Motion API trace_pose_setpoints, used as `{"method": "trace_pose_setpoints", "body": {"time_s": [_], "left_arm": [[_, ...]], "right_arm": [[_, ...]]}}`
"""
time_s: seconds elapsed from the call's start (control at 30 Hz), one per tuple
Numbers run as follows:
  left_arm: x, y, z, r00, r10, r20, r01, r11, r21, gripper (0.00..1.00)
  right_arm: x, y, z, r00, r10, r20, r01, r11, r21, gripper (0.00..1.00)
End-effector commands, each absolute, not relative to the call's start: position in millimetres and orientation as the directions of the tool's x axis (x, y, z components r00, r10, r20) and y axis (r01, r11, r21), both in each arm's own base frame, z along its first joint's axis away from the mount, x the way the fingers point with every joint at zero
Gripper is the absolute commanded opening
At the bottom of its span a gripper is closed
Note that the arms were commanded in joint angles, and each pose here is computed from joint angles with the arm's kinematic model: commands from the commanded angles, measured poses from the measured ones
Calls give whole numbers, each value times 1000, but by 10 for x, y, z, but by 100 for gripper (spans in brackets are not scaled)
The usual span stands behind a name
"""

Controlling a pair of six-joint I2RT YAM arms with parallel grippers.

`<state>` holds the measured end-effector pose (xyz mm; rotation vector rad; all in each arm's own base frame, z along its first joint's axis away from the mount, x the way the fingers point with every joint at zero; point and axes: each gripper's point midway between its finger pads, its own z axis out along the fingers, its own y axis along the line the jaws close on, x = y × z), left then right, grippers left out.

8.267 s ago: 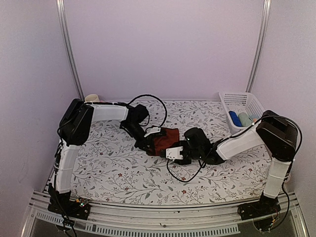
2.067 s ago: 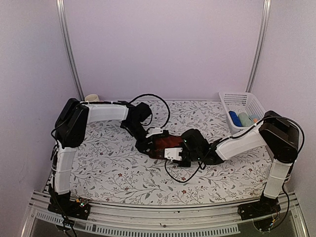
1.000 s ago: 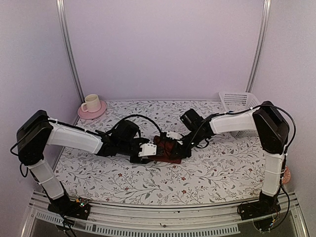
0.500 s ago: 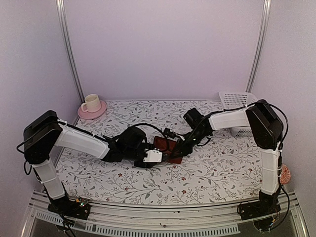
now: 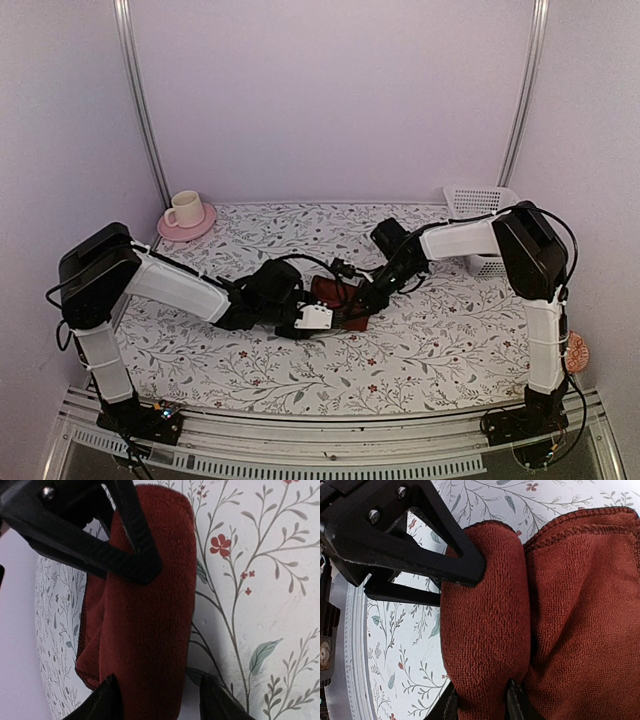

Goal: Roll the towels
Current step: Roll the towel at the center of the board.

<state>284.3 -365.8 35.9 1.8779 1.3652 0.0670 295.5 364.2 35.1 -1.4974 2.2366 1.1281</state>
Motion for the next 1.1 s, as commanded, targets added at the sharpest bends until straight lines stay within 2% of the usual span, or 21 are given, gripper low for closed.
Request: {"method": "trace_pose_setpoints", "body": {"time_s": [0.0, 0.07, 0.27, 0.4, 0.6, 0.83, 0.93, 1.07], "left_arm": [[2872, -3712, 296, 434, 826, -359, 759, -121, 639, 54], [2892, -3709, 260, 430, 833, -348, 759, -125, 639, 48], [2897, -3687, 132, 405, 859, -313, 788, -154, 596, 19], [2832, -3641, 75, 380, 875, -299, 827, -176, 534, 9], [2622, -3537, 58, 321, 898, -300, 901, -191, 391, 9], [2434, -3504, 88, 207, 926, -317, 970, -152, 190, 11], [2392, -3504, 44, 142, 939, -315, 989, -119, 91, 13], [2394, -3534, 34, 57, 947, -315, 997, -71, -35, 16]], "right_arm": [[2973, 3491, 47, -489, -729, -478, -841, 250, 479, 31], [2986, 3500, 60, -486, -728, -483, -844, 247, 476, 32], [3033, 3487, 144, -468, -730, -498, -861, 250, 444, 39], [3107, 3452, 330, -435, -731, -526, -890, 261, 373, 47], [3145, 3337, 683, -385, -714, -585, -923, 291, 252, 56], [3101, 3075, 974, -305, -661, -685, -929, 365, 62, 65], [2956, 3056, 1047, -201, -646, -736, -942, 334, -35, 68], [2665, 3128, 1018, -9, -682, -731, -952, 229, -201, 70]]}}
